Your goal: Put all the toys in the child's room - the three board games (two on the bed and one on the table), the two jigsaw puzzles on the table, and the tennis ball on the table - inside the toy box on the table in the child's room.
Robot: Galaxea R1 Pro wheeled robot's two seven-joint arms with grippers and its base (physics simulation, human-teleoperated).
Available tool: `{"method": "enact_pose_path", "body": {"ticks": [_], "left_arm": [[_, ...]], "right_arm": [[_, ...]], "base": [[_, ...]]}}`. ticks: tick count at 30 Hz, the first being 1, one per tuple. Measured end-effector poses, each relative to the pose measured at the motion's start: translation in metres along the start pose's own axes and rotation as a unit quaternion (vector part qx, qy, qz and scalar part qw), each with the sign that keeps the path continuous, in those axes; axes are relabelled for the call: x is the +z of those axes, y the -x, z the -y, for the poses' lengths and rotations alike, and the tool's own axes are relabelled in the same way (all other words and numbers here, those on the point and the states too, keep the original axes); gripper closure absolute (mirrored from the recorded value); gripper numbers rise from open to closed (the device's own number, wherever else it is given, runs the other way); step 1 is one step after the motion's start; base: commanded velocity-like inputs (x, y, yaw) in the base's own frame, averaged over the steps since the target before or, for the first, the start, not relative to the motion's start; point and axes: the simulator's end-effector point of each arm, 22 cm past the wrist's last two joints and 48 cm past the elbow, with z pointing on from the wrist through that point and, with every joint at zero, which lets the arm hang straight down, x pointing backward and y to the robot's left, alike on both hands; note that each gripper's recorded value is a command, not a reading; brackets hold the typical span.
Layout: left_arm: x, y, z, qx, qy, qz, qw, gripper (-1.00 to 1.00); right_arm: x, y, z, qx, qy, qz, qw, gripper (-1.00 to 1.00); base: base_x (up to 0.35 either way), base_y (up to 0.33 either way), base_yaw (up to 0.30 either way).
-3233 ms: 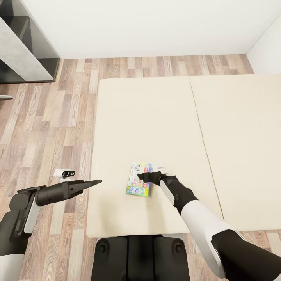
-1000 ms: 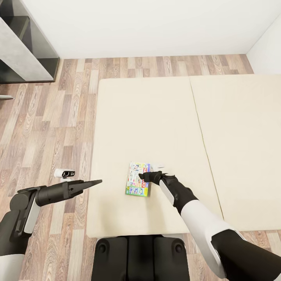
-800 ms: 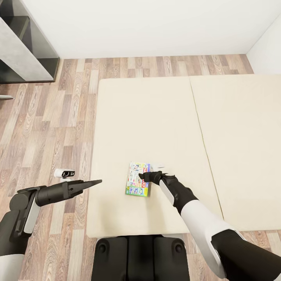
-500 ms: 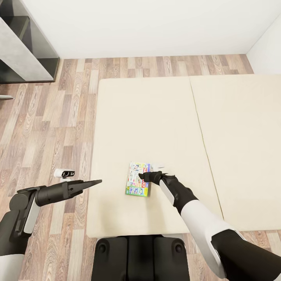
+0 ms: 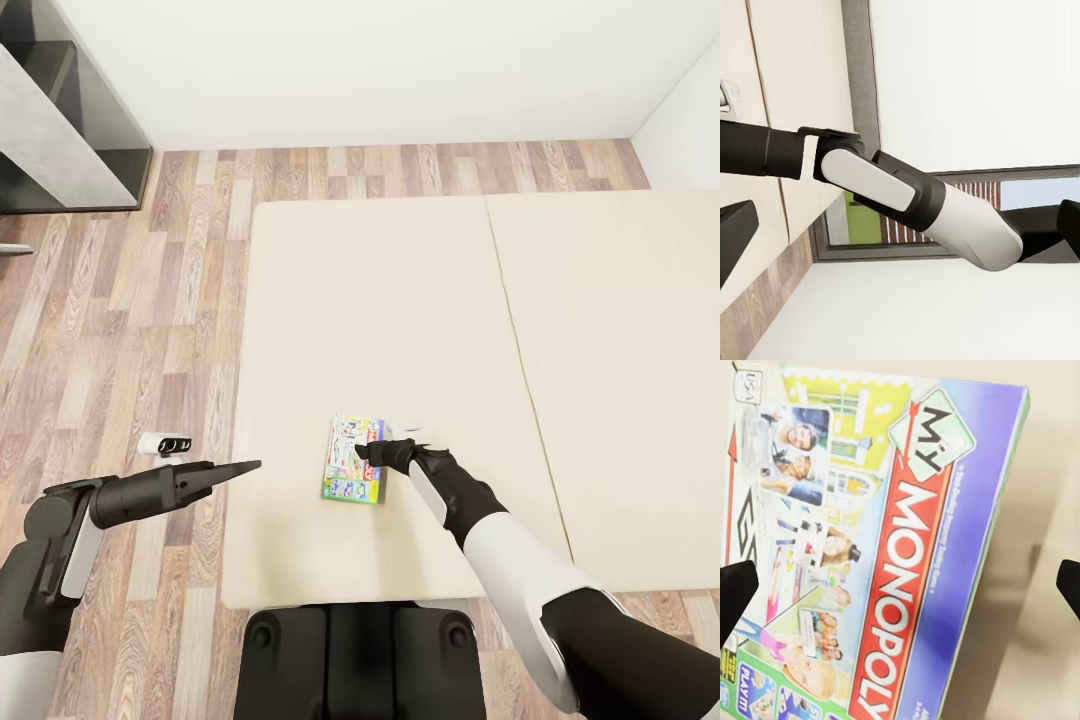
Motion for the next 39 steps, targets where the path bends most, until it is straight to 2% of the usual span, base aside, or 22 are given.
{"method": "enact_pose_path", "body": {"ticks": [39], "left_arm": [[0.0, 0.0, 0.0, 0.0, 0.0, 0.0, 1.0, -1.0]], "right_arm": [[0.0005, -0.0057, 0.0035, 0.005, -0.005, -0.008, 0.9999, -1.0]], "base": [[0.0, 0.0, 0.0]]}}
